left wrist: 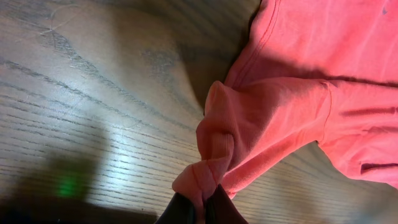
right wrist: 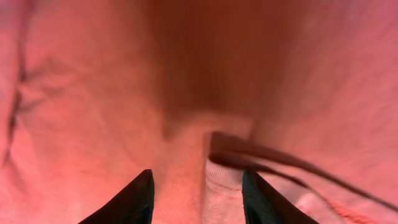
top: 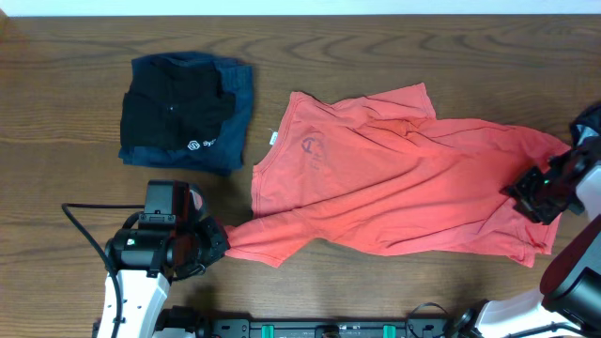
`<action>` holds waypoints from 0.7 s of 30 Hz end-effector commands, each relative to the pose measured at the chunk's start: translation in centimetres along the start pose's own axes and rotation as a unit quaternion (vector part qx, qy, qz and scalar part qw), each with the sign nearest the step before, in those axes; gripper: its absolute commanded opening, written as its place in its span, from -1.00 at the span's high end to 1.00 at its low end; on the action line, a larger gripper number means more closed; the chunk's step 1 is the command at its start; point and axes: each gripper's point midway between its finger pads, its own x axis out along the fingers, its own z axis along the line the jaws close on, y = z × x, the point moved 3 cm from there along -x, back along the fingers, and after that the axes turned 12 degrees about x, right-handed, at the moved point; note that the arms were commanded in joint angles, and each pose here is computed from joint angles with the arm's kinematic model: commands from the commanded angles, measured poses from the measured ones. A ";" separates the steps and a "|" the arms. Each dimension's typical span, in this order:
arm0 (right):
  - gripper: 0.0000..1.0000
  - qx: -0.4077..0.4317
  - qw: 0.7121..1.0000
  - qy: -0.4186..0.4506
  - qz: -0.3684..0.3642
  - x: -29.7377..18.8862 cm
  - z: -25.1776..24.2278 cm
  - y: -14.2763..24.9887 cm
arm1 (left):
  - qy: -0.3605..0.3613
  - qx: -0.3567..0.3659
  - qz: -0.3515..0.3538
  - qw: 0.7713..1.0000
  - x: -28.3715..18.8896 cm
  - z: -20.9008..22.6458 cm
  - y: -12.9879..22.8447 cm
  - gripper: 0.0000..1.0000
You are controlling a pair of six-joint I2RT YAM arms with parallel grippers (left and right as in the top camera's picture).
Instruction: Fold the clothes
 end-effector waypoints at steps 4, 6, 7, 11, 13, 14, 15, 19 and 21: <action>0.18 0.022 1.000 0.015 0.000 0.4 -0.4 0.3 | -0.003 0.006 -0.006 1.000 -0.4 -0.1 -0.3 0.88; 0.21 0.024 0.999 0.024 0.000 0.4 -0.7 0.3 | -0.002 0.006 -0.007 1.000 -0.4 -0.1 -0.3 0.88; 0.26 0.026 0.999 0.030 -0.003 0.4 -0.9 0.3 | -0.002 0.007 -0.007 1.000 -0.4 -0.1 -0.3 0.88; 0.30 0.033 0.998 0.050 -0.014 0.4 -1.5 0.0 | -0.002 0.007 -0.007 1.000 -0.4 -0.1 -0.3 0.88; 0.30 0.033 0.998 0.051 -0.013 0.5 -1.5 0.1 | -0.002 0.007 -0.007 1.000 -0.4 -0.1 -0.3 0.88; 0.30 0.033 0.998 0.050 -0.013 0.5 -1.5 0.1 | -0.002 0.007 -0.007 1.000 -0.4 -0.1 -0.3 0.88; 0.30 0.033 0.998 0.050 -0.014 0.5 -1.5 0.1 | -0.002 0.007 -0.007 1.000 -0.4 -0.1 -0.3 0.88; 0.36 0.036 0.998 0.049 -0.016 0.8 -1.7 0.2 | -0.002 0.007 -0.008 1.000 -0.4 -0.1 -0.4 0.89; 0.51 0.040 0.998 0.047 -0.019 1.3 -1.9 0.3 | -0.001 0.008 -0.010 1.000 -0.4 -0.2 -0.5 0.88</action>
